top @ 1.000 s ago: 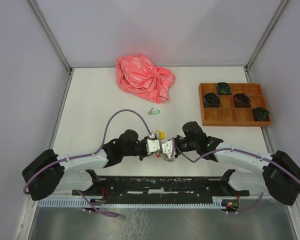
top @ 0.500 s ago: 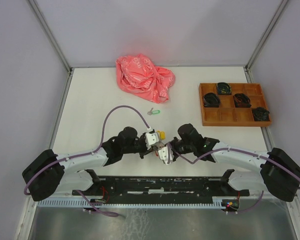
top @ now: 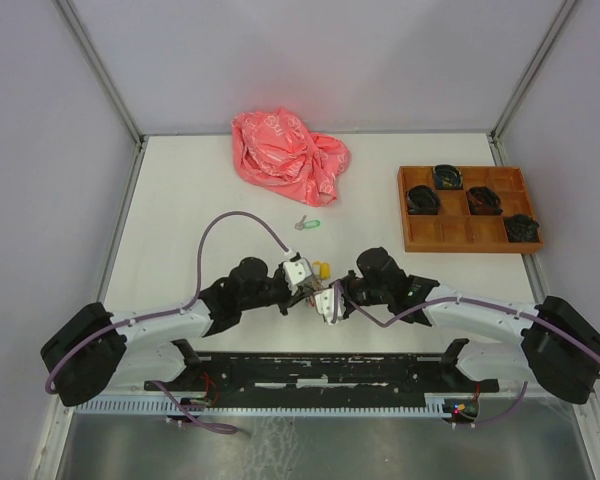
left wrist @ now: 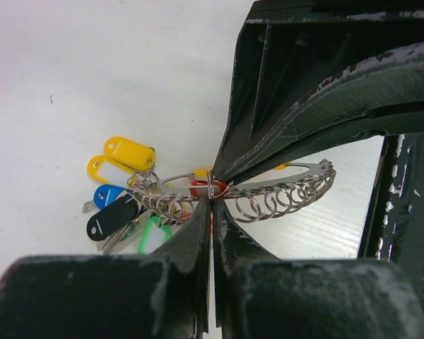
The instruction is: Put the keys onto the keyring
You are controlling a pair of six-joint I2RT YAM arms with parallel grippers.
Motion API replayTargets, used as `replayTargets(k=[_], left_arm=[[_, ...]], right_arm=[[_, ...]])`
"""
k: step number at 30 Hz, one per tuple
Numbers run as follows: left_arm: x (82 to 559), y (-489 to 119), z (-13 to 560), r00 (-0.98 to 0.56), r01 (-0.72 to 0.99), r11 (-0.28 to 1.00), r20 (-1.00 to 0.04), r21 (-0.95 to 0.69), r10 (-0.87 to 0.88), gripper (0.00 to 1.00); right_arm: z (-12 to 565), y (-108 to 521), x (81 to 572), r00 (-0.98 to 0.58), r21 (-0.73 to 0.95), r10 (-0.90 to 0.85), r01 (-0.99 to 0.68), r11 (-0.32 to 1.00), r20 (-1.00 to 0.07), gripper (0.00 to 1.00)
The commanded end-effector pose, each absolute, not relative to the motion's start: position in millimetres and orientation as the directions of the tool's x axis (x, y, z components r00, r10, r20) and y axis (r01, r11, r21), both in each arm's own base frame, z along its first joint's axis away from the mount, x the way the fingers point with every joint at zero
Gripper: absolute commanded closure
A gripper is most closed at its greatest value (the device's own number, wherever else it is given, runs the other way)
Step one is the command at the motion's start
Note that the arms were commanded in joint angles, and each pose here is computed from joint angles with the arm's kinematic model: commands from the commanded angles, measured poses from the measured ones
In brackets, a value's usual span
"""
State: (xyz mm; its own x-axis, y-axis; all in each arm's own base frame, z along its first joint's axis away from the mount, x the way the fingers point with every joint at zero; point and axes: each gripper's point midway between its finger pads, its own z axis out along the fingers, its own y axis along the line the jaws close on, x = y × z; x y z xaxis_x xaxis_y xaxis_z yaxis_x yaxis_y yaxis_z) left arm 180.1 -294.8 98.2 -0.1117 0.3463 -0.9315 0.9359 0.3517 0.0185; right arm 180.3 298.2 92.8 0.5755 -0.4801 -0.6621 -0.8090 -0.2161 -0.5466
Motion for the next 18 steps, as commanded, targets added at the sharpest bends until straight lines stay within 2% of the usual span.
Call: replayTargets(k=[1,18], left_arm=[[191.3,-304.8,140.9,-0.069,0.916,0.402,-0.983,0.006,0.172,0.97],[193.4,-293.4,147.3,-0.081,0.881,0.472,-0.994,-0.039,0.068,0.97]], right_arm=[[97.3,293.2,187.5,0.528,-0.544,-0.509,-0.828,-0.133,-0.679,0.99],[111.9,293.6,193.5,0.481,-0.527,-0.493,-0.848,-0.053,-0.725,0.99]])
